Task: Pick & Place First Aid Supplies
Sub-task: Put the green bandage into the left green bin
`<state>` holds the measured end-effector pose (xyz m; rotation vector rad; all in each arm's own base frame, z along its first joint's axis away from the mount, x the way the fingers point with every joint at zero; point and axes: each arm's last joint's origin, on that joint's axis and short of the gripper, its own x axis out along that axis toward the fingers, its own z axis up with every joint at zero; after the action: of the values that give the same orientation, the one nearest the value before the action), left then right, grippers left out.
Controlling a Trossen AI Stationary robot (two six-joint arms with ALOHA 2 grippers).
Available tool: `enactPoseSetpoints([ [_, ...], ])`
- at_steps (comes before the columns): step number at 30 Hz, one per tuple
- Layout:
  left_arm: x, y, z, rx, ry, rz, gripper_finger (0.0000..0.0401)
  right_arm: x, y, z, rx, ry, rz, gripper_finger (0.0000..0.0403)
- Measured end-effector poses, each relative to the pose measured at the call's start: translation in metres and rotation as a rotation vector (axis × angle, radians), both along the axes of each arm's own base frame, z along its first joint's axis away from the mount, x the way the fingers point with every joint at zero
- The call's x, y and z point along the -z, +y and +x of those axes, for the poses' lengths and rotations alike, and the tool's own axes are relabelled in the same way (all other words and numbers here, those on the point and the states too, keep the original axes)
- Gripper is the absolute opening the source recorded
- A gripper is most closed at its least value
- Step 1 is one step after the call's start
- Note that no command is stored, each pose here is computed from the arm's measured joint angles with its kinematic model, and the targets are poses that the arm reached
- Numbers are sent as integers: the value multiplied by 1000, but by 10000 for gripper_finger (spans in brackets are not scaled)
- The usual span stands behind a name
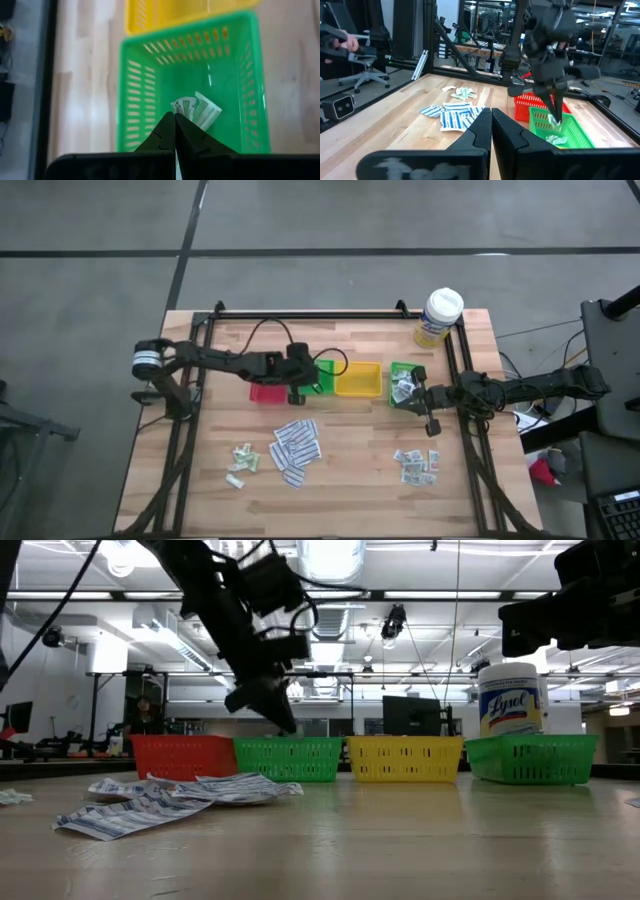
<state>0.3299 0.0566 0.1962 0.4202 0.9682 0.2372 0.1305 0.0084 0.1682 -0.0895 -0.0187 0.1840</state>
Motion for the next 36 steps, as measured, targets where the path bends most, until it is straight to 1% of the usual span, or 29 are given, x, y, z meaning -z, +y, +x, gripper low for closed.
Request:
enactPoseSetpoints([
  [3, 9, 3, 3, -8, 29, -5, 0, 0, 0, 0, 0, 1, 0, 8],
  [6, 12, 7, 7, -12, 34, -13, 0, 0, 0, 0, 0, 1, 0, 8],
  [10, 14, 10, 12, -6, 23, -59, 0, 0, 0, 0, 0, 1, 0, 8],
  [18, 26, 11, 15, -11, 50, -94, 0, 0, 0, 0, 0, 1, 0, 8],
  [32, 26, 11, 15, -15, 48, -96, 0, 0, 0, 0, 0, 1, 0, 8],
  [36, 25, 11, 15, -21, 40, -98, 9, 0, 0, 0, 0, 1, 0, 8],
])
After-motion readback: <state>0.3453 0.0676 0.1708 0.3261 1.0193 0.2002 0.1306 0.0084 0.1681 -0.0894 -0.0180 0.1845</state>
